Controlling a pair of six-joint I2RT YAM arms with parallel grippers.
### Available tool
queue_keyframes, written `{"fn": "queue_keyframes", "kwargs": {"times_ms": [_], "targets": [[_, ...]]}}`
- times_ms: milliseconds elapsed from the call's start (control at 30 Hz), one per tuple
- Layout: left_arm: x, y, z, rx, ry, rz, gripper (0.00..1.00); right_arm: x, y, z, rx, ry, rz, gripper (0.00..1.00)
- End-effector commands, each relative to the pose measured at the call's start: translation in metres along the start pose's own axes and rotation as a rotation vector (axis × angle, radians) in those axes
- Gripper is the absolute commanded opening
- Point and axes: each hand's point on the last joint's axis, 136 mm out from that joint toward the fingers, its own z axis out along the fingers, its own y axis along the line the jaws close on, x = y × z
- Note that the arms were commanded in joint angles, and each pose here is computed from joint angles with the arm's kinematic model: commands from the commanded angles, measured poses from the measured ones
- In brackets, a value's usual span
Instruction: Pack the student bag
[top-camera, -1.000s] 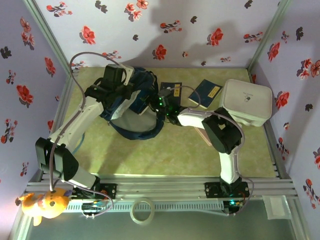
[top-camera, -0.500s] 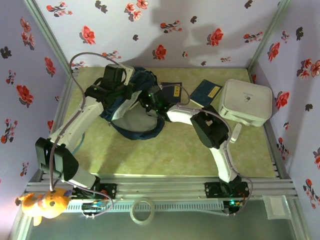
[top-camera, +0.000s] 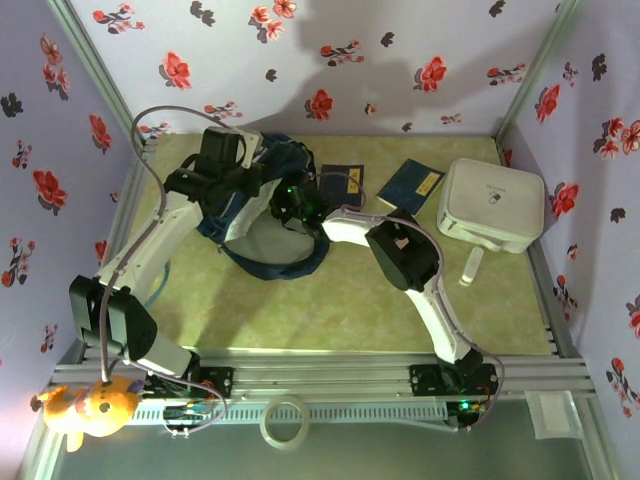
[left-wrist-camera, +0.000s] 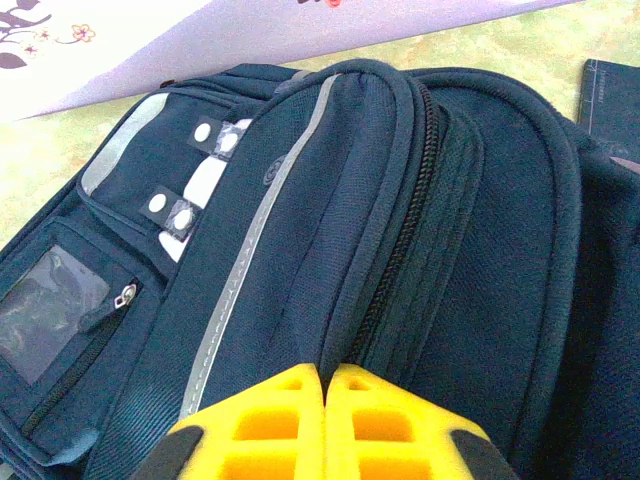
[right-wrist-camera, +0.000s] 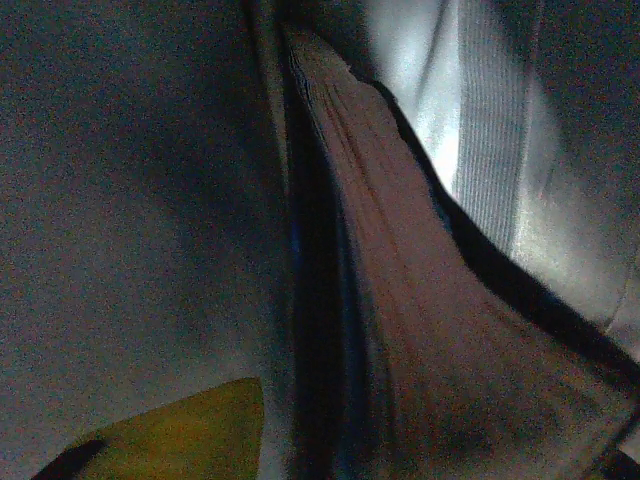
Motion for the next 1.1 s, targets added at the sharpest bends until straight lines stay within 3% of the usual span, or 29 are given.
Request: {"fn": "queue_keyframes", "kwargs": {"times_ms": [0, 233, 433, 633, 833, 900, 1067], "targets": [[-0.036, 0.010, -0.027, 0.001, -0.136, -0.059, 0.00, 0.010, 0.039, -0.027, -0.079, 0.042, -0.034, 0.45], [-0.017, 0.030, -0.014, -0.032, -0.073, -0.082, 0.00, 0.019, 0.012, -0.074, -0.030, 0.058, -0.117, 0.54], [0.010, 0.053, -0.008, -0.079, -0.027, -0.120, 0.00, 0.019, 0.033, -0.121, -0.083, 0.014, -0.218, 0.57], [0.043, 0.073, -0.014, -0.124, 0.040, -0.165, 0.00, -0.017, 0.018, -0.167, 0.053, -0.098, -0.333, 0.62], [0.064, 0.084, -0.036, -0.176, 0.090, -0.220, 0.02, -0.074, -0.021, -0.212, 0.328, -0.265, -0.480, 0.68], [0.069, 0.084, -0.044, -0.185, 0.102, -0.233, 0.09, -0.086, -0.028, -0.217, 0.421, -0.277, -0.545, 0.72], [0.069, 0.081, -0.056, -0.174, 0.082, -0.262, 0.62, -0.108, -0.043, -0.200, 0.640, -0.218, -0.702, 0.81]]}}
